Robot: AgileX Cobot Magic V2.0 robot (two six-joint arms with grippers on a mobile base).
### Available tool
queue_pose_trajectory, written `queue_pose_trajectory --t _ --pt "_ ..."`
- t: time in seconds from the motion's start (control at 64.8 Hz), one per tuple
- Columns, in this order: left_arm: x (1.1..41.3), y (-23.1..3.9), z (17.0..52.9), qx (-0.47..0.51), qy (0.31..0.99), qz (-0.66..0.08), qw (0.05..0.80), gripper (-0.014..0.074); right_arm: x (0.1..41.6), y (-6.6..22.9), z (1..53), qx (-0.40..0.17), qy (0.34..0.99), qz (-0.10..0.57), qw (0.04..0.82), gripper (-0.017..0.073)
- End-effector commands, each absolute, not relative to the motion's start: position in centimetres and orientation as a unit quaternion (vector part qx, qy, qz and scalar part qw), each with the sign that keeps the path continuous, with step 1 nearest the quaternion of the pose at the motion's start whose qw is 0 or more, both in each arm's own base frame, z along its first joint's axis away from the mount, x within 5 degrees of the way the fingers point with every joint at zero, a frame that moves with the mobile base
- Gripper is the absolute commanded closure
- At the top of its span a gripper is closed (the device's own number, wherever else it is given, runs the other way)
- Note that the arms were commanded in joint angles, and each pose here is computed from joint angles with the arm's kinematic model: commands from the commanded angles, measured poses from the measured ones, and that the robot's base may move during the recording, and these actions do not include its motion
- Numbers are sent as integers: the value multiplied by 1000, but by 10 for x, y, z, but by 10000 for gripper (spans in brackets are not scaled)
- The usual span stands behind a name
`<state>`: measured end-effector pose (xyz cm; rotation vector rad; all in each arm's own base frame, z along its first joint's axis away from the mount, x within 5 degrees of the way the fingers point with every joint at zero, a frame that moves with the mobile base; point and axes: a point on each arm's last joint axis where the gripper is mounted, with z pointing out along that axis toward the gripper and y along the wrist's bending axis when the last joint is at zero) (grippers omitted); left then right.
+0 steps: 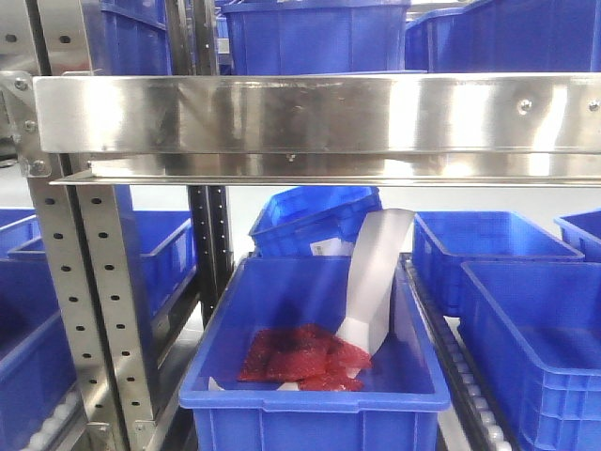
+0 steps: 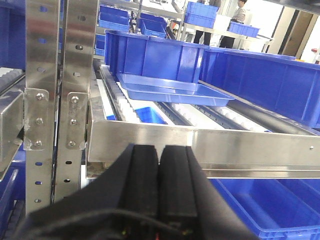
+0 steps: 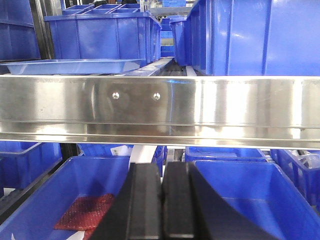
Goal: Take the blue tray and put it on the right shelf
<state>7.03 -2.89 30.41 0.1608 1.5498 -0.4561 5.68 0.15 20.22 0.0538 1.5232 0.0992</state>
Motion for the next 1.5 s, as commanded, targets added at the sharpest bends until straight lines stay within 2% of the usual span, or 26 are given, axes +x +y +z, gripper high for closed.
queue_pose_trajectory --t 0.0,0.263,0.417,0.494,0.571,0.664,0.788,0.819,1.483 --pt "69 -29 321 73 653 -215 722 642 53 1 218 20 643 39 765 505" --pt "68 -29 319 73 653 -214 722 642 53 1 218 20 643 39 765 505" --pt "63 -23 315 99 642 -150 745 642 53 1 218 20 643 39 765 505" --pt "63 -17 295 95 640 -91 757 642 53 1 218 20 643 39 765 505" --pt "65 -10 270 45 645 -70 760 642 53 1 218 20 643 39 765 505" --pt "66 -4 238 -12 652 -66 755 642 53 1 218 20 643 39 765 505" --pt "62 -1 204 -26 658 -46 751 642 53 1 218 20 643 39 765 505" --pt "61 -2 200 -21 677 -46 734 642 53 1 218 20 643 39 765 505" --pt "56 -6 195 4 685 -67 726 642 53 1 218 20 643 39 764 505"
